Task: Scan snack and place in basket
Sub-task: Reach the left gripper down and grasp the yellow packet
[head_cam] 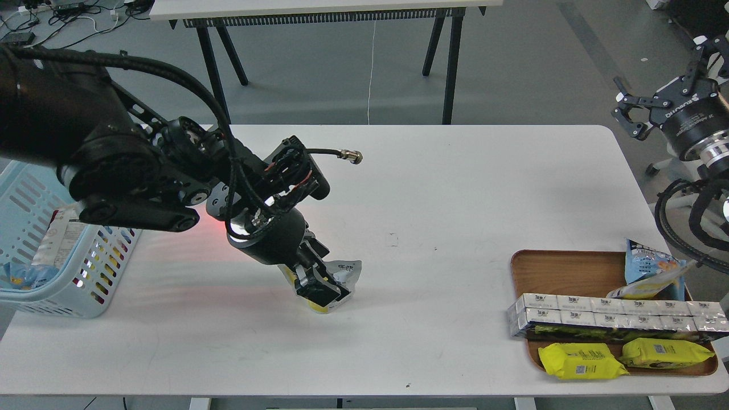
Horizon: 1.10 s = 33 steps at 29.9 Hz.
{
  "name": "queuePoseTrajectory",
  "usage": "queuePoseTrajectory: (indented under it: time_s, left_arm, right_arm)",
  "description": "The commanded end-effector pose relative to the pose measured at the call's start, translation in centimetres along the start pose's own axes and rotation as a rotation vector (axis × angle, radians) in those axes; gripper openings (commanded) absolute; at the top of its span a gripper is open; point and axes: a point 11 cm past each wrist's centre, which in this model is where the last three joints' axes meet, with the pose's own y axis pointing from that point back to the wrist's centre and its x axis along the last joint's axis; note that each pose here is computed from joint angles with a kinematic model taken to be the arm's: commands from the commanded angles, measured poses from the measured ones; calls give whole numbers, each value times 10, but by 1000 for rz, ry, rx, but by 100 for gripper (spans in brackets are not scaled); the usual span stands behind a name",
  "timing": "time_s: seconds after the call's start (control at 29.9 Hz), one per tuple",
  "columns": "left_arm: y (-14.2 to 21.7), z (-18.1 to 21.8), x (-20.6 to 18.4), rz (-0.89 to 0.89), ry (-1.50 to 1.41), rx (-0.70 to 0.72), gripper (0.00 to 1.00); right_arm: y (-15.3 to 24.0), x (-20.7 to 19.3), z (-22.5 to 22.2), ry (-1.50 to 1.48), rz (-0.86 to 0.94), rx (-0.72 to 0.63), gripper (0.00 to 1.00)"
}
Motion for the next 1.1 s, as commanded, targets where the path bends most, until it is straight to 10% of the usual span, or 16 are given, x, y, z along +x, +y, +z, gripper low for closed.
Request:
queuePoseTrajectory:
  time_s: [0.0,0.27,0.8,1.07]
  left_arm:
    - [-8,-4,-8,3,-6,2,41]
    - [-13,-6,-6,31,-34,6,0]
    - [-1,-16,4,98,-22,43,0]
    - [69,-107,33,149,-104,380,0]
  right_arm:
    - [2,3,-4,7,6,3,100]
    - [4,5,-8,11,12,8,100]
    - [15,16,-14,30,39,5,100]
    - [19,20,-17,29,49,13,100]
